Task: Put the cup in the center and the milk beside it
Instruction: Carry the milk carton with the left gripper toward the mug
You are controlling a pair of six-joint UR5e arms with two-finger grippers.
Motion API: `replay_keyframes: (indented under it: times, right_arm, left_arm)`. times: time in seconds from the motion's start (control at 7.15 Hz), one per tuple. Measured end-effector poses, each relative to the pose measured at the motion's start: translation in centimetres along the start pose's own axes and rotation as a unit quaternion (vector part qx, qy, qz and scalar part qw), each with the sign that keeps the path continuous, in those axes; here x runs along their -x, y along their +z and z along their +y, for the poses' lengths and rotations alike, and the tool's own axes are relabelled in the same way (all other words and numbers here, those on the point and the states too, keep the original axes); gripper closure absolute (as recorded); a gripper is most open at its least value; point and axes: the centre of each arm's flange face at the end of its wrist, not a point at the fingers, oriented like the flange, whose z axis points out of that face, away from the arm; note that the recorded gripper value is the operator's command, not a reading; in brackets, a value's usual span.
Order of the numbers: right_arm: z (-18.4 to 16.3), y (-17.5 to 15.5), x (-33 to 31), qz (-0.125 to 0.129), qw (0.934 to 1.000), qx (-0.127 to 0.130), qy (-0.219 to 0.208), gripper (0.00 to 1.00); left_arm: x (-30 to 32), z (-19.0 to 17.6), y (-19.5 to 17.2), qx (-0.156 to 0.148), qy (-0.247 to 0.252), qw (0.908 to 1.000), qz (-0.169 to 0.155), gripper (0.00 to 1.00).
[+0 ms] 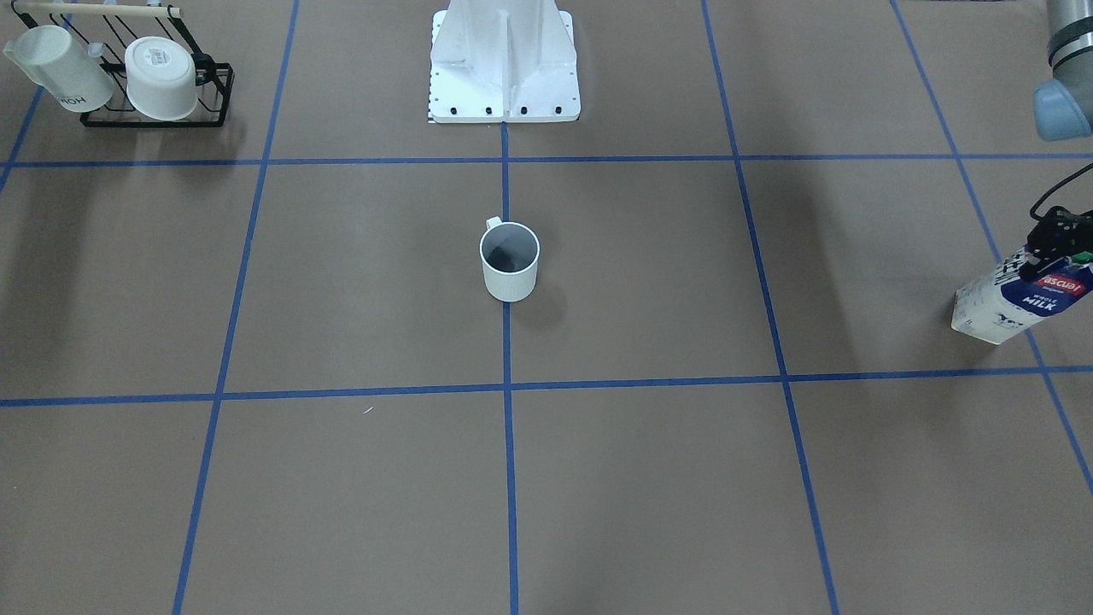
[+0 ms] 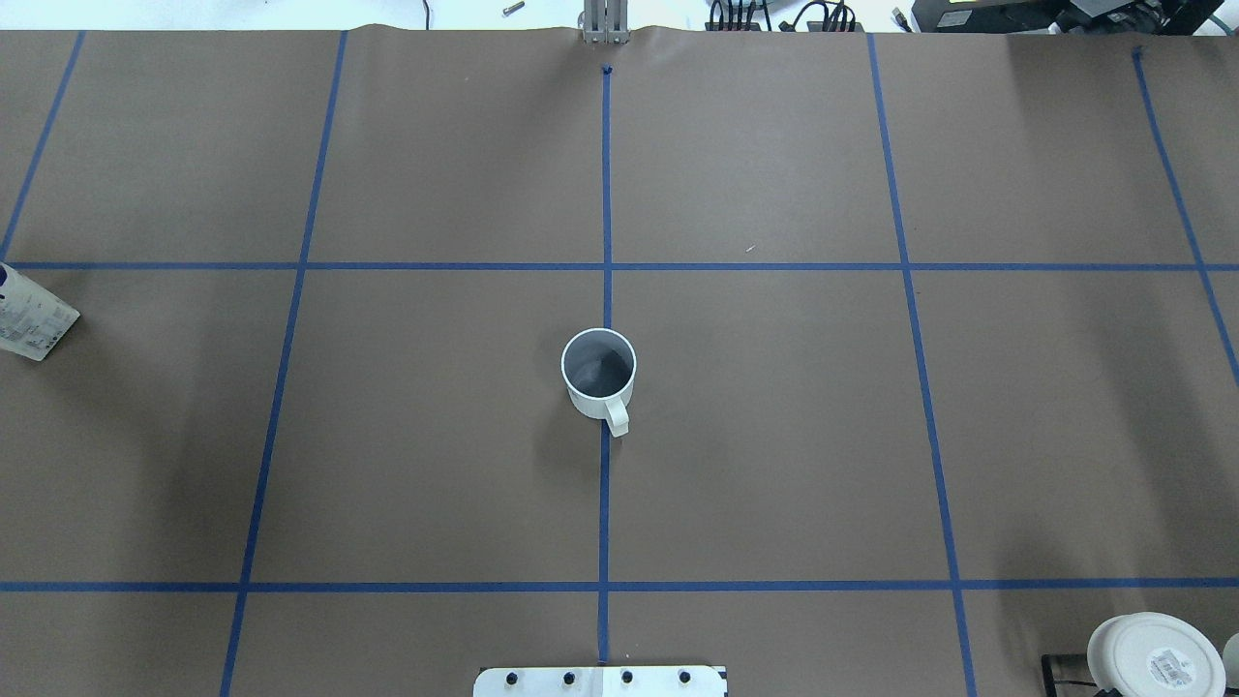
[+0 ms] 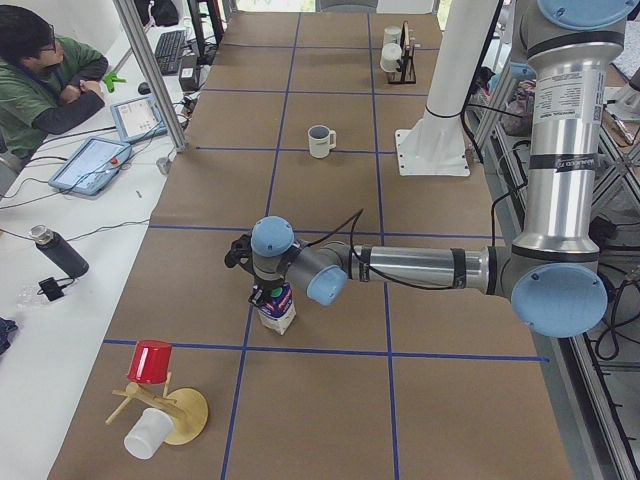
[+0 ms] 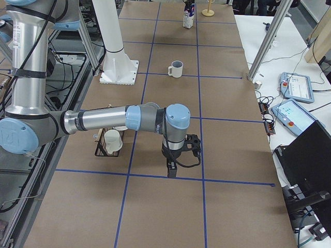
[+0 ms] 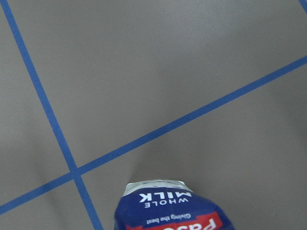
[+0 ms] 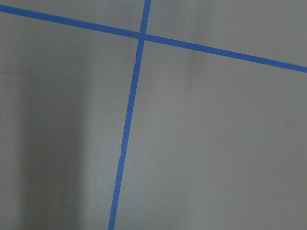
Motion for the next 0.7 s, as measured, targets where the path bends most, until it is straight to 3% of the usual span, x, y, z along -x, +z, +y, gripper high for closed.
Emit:
replay_keyframes:
  times: [0.28,0.7]
  right_arm:
    - [0.0,0.1,-0.1,0.0,1.0,0.001,0.001,0.0]
    - [0.1,0.2,-0.1,-0.001,1.0,0.002,0.001,0.0]
  left_arm:
    - [-4.1,-3.0,-2.8,-0.021,-0.048,0.9985,0.014,1.0]
    - [-12.5,-8.3,-3.5,-0.036,-0.114,0.9916,0.049,1.0]
